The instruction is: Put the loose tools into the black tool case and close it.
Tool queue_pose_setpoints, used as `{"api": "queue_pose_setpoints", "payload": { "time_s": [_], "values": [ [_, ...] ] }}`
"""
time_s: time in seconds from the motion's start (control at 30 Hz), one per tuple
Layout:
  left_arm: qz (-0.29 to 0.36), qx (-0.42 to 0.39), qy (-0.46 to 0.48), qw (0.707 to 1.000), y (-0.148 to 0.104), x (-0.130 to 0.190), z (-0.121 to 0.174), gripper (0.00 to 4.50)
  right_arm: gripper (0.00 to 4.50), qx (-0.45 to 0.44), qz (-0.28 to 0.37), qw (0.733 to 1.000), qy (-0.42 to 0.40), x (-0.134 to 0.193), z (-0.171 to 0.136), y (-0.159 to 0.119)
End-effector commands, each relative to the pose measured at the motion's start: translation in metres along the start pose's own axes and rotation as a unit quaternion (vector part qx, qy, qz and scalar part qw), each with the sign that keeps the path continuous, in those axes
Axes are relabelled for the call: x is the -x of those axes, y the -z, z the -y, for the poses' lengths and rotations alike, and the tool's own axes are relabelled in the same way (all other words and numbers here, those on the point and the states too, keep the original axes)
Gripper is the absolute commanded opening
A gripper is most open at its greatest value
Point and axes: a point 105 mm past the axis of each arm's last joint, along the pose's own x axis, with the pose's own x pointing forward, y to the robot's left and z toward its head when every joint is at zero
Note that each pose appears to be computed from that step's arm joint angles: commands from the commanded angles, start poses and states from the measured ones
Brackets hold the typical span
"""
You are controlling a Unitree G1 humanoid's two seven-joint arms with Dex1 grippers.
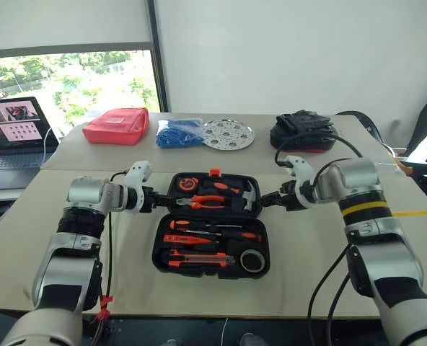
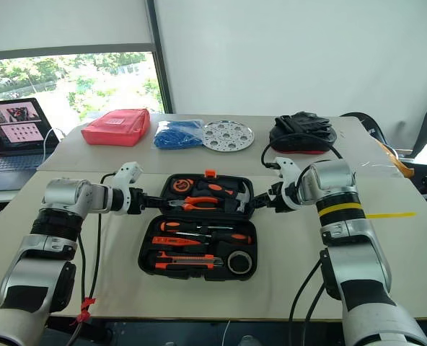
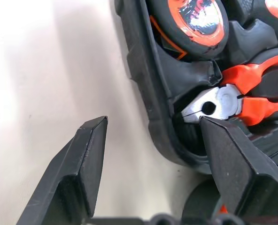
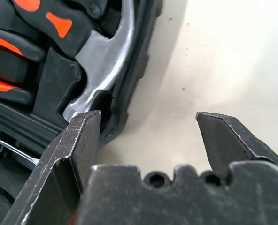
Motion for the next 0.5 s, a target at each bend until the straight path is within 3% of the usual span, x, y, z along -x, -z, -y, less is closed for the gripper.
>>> {"api": "queue_pose_setpoints", "payload": {
  "time_s": [0.03,0.2,0.33,0.5],
  "values": [
    [0.02,-0.011,-0.01,1.0,-0.013,0.004,-0.001,3.33,3.79,0.012,0.014,1.0,-0.004,0.004,-0.008,-0.011],
    [0.004,-0.022,-0.011,1.0,-0.007,0.0,0.001,3.33,3.79,0.017,0.005,1.0,0.015,-0.003,-0.006,-0.01],
    [0.002,-0.027,-0.011,1.0,-0.006,-0.002,0.002,2.38,2.84,0.007,-0.001,0.999,0.05,-0.005,0.005,-0.008],
    [0.001,-0.03,-0.01,1.0,-0.004,-0.002,0.001,0.71,1.13,0.002,-0.001,0.998,0.056,-0.004,0.008,-0.01]
  ]
}}
